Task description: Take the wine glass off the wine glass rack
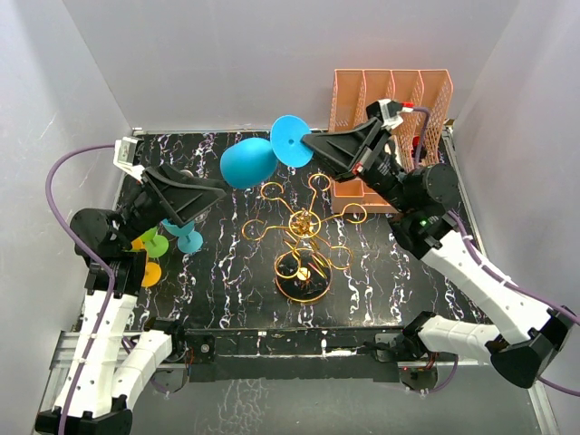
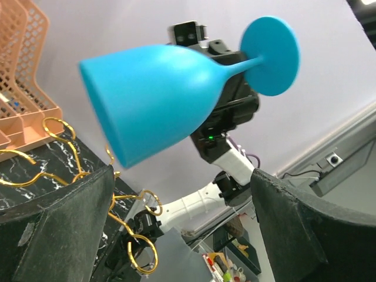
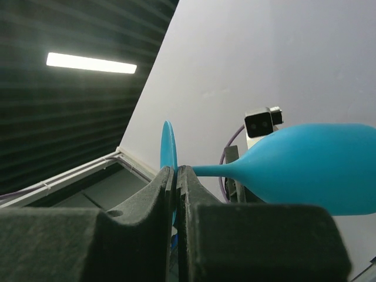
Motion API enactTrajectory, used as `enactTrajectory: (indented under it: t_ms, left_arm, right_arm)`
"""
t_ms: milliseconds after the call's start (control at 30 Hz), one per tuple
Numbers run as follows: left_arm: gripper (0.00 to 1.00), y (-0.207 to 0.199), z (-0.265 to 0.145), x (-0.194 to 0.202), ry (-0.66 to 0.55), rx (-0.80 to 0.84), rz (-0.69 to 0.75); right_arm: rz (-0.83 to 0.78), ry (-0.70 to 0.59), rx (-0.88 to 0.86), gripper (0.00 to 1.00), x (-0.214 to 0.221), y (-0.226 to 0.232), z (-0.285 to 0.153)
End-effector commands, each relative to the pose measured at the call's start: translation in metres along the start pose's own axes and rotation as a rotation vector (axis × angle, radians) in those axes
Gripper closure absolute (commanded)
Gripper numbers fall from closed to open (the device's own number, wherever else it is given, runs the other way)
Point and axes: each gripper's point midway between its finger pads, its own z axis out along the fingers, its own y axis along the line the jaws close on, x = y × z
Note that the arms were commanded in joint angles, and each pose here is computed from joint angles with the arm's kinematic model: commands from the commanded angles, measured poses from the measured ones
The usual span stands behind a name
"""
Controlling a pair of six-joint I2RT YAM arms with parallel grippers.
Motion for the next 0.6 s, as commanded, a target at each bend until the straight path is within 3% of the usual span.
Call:
enactTrajectory:
  t_ms: [0, 200, 567]
  left_arm:
    - [0.03, -0.03, -0.003, 0.002, 0.019, 0.121, 0.038]
    - [0.04, -0.038, -0.005, 0.004, 0.025, 0.174, 0.021]
    - [0.26, -0.06, -0.012, 0.004, 0.007, 0.28, 0.025]
  right_arm:
    - [0.067, 0.093, -0.133, 0.92, 0.015, 0.028, -0.006]
    - [0.119, 0.092, -0.127, 0.92, 0.015, 0.015, -0.007]
    - [0.135, 0.021, -0.097, 0.92, 0.005, -0.001, -0.009]
